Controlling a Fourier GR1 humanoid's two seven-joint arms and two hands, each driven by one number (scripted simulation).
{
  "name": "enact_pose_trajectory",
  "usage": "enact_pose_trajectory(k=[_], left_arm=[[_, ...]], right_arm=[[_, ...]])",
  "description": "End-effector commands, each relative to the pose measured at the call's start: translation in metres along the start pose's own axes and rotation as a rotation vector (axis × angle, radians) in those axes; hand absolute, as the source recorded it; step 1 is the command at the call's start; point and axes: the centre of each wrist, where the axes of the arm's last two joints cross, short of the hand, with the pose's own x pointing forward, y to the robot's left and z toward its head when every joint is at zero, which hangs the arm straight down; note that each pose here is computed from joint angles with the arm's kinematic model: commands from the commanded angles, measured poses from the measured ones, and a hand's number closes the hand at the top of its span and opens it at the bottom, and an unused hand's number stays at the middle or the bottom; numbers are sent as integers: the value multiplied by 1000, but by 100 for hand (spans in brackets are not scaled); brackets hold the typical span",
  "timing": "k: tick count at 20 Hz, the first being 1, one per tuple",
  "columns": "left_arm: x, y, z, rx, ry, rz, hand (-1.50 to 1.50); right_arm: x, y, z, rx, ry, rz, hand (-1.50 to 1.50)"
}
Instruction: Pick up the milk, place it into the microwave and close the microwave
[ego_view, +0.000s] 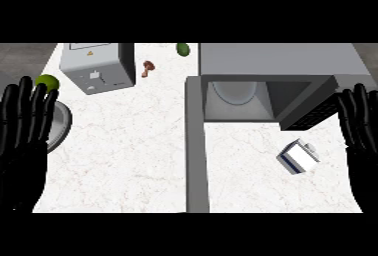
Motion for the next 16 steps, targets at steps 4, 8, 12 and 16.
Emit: enact_pose_trajectory(k=[4, 8, 12, 16], left_arm=[[3, 28, -7, -71, -10, -12, -150], [-26, -9, 6, -64, 147, 157, -150], [-30, -34, 20, -69, 153, 180, -150], [-31, -36, 36, -84, 169, 184, -150]], right_arm=[[0, -34, 27, 75, -36, -52, -150], [-24, -73, 48, 147, 83, -164, -150], [-30, -80, 73, 177, 113, -166, -150], [-42, -99, 116, 146, 145, -168, -150]])
